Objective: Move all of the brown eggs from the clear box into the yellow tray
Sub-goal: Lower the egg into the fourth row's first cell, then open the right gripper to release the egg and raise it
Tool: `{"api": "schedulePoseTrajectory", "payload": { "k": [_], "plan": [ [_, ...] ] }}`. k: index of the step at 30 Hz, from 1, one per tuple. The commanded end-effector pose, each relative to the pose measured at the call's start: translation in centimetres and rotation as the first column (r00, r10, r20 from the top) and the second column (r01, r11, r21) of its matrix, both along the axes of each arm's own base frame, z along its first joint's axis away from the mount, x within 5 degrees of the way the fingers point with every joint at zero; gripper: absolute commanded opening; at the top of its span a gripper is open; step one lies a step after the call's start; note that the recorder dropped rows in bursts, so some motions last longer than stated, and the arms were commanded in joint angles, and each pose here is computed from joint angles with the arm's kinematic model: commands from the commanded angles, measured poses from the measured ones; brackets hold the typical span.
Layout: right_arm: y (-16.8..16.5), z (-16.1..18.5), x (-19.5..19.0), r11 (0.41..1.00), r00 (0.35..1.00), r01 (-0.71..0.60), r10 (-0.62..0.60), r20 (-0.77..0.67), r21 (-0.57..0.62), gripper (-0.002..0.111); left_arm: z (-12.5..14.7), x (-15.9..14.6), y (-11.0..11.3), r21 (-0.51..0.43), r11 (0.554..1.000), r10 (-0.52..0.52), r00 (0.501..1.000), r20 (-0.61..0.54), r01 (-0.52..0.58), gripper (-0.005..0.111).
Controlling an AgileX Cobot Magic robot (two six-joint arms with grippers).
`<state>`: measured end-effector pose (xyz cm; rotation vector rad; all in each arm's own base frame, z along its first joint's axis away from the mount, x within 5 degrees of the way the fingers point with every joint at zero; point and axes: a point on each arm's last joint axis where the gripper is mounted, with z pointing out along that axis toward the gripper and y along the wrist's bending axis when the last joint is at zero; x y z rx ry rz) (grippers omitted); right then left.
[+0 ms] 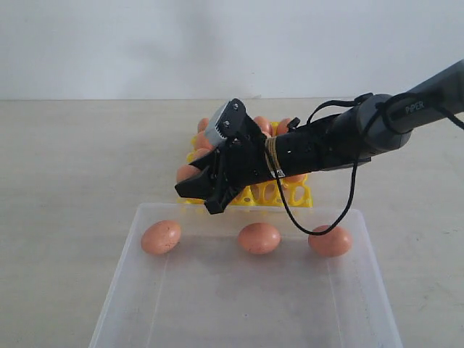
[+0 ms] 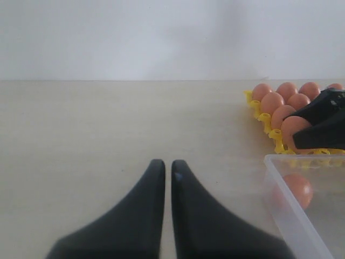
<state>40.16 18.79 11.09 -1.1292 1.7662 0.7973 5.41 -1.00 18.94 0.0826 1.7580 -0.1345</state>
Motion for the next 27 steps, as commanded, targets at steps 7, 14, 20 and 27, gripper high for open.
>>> {"api": "schedulePoseTrajectory", "payload": {
  "k": [7,14,20,27],
  "plan": [
    [0.2,-0.1,0.2,0.998,0.998,-0.008,0.012,0.064,-0.059,0.004,-0.1,0.0,0.0,0.002,1.0,-0.009,1.0,-0.002,0.009,0.004],
    [1.2,-0.3,-0.2,0.995,0.997,-0.019,0.027,0.078,-0.098,0.054,-0.1,0.0,0.0,0.002,1.0,-0.009,1.0,-0.002,0.009,0.004],
    [1.2,-0.1,0.1,0.997,0.997,0.031,-0.026,0.069,-0.077,0.054,-0.1,0.0,0.0,0.002,1.0,-0.009,1.0,-0.002,0.009,0.004],
    [0.2,11.2,-0.3,0.983,0.967,0.182,-0.184,0.176,0.027,0.054,-0.1,0.0,0.0,0.002,1.0,-0.009,1.0,-0.002,0.009,0.004]
  ]
}}
